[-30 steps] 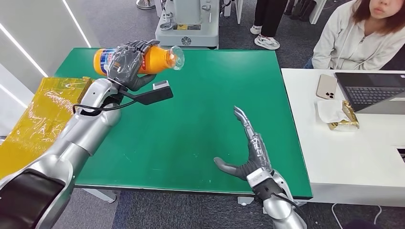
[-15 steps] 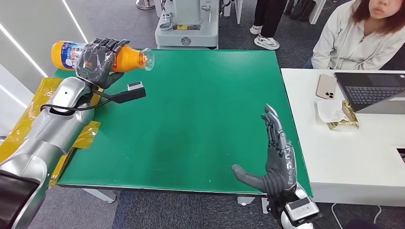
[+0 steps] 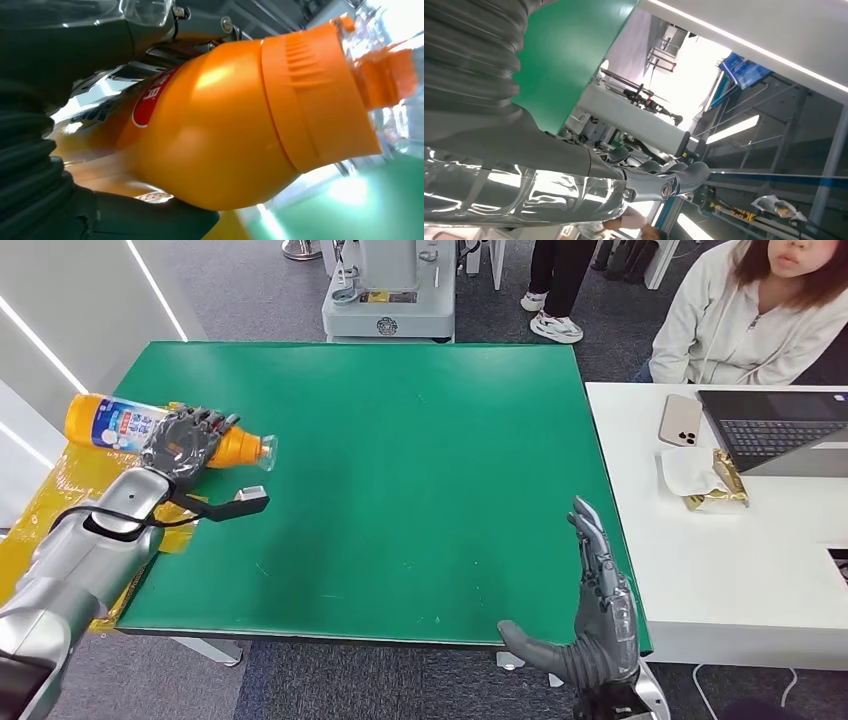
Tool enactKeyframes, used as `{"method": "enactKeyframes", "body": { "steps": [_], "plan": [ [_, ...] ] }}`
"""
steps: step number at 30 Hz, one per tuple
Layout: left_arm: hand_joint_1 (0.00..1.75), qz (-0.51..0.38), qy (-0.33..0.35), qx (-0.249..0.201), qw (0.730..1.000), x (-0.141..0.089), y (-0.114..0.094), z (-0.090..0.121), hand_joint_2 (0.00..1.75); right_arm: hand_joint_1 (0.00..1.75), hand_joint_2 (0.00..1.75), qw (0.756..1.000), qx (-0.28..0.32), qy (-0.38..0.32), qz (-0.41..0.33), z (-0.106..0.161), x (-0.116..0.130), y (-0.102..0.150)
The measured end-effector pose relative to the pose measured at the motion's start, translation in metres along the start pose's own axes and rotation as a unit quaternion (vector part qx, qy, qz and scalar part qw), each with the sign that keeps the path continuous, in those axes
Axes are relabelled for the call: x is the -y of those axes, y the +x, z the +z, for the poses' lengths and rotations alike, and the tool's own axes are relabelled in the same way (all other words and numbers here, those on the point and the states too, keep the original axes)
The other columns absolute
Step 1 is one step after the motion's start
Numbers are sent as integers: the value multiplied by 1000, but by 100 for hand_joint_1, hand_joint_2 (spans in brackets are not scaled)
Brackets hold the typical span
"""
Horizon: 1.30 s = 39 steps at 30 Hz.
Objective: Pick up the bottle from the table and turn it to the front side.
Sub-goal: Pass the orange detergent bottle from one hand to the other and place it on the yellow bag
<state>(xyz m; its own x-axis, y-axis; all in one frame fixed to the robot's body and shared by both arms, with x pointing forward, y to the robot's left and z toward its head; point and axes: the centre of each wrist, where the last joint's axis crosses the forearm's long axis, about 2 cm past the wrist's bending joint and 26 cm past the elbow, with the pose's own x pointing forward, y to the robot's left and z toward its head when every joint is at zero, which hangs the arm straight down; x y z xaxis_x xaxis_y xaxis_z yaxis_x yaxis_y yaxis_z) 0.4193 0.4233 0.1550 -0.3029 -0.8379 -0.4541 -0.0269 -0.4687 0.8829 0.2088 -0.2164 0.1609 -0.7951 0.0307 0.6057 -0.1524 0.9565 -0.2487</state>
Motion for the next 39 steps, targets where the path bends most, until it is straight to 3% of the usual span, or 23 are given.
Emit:
{"method": "enactKeyframes", "body": {
  "steps": [3,6,12,18,28,39],
  "plan": [
    [175,-1,-49,1,999,34,-1,27,175,0,175,1000,-5,-2,2,6,3,4],
    [175,-1,-83,2,997,53,-3,45,175,0,175,1000,-7,-2,4,8,4,6],
    [175,7,-140,0,990,82,-6,75,175,0,175,1000,-11,-2,-5,8,4,7],
    [175,5,-163,-3,987,92,-12,90,175,0,175,1000,-11,-2,-10,5,4,5],
    [175,13,-167,13,986,94,-7,90,175,0,175,1000,-10,4,-19,1,2,1],
    [175,71,-99,99,988,79,57,55,175,0,175,999,-4,20,-33,-11,-4,-7]
  ]
}}
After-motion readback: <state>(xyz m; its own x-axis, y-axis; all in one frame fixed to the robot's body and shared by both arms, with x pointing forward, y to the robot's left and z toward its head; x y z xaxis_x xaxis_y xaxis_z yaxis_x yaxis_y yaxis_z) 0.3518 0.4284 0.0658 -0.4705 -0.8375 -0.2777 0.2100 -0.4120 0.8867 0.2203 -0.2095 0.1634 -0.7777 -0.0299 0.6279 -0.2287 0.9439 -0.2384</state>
